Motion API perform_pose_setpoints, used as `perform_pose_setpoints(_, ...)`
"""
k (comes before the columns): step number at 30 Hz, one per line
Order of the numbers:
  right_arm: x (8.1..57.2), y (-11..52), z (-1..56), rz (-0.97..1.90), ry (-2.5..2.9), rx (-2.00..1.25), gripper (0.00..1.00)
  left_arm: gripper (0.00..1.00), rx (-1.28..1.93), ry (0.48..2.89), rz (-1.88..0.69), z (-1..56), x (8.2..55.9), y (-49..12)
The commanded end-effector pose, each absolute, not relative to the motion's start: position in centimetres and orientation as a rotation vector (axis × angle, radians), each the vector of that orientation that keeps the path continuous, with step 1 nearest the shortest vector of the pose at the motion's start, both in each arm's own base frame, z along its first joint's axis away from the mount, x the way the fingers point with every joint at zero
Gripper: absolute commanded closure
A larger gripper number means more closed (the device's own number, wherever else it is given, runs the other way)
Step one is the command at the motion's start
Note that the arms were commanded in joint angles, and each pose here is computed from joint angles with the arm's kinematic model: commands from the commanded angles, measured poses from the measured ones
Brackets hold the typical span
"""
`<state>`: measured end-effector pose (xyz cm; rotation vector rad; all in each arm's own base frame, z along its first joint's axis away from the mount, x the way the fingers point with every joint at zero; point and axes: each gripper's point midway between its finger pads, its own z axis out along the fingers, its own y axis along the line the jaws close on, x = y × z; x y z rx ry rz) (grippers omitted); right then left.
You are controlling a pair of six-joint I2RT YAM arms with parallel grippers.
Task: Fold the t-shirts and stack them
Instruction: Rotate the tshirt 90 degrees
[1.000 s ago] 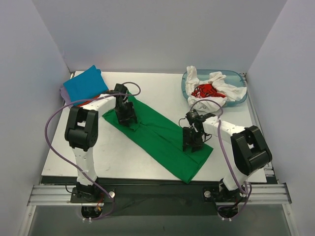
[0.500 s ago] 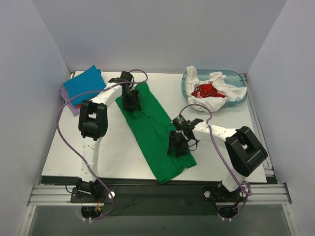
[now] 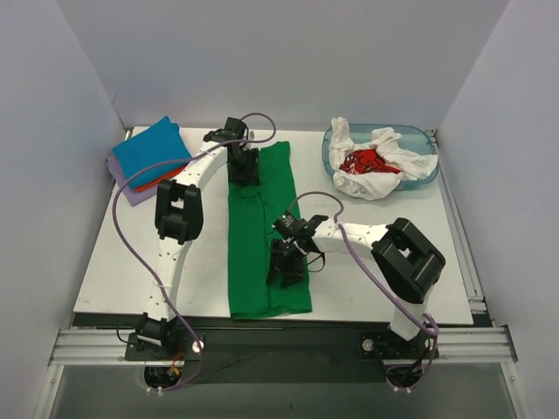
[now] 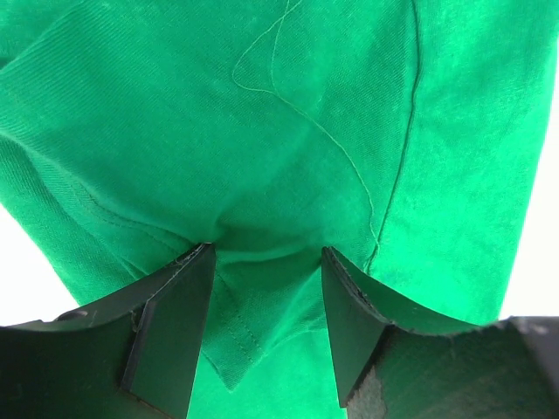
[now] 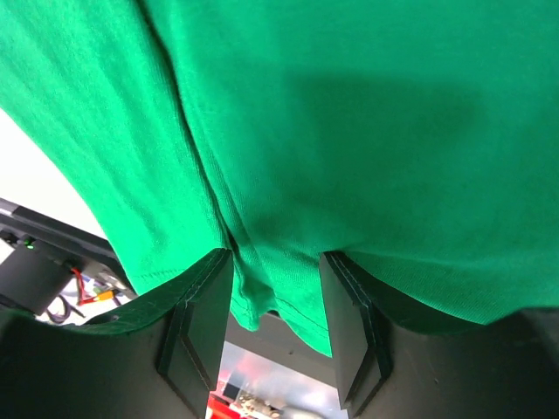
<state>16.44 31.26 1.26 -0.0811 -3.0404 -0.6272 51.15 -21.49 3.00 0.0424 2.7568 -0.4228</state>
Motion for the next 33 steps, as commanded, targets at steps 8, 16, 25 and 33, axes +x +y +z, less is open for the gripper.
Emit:
perform_pose_setpoints(8,16.4,30.0,-2.2,-0.393,-3.064,-0.089,0.54,0.37,0.143,2.744,-0.539,-0.4,51.4,-24.7)
perform_pose_setpoints(16,18.4,30.4,2.4,-0.47,-3.157,0.088,0.54,0.37,0.108,2.589,-0.615,5.8,53.5,-26.0)
perform_pose_setpoints(25,17.5,27.8,7.6,-0.478,-3.25,0.132,0.53,0.35,0.106,2.365,-0.743,17.9,53.4,-27.0)
perform_pose_setpoints(33,13.1,22.8,5.5,-0.36,-3.203,0.126,0.53,0.35,0.097,2.352,-0.615,23.5,46.0,-23.6)
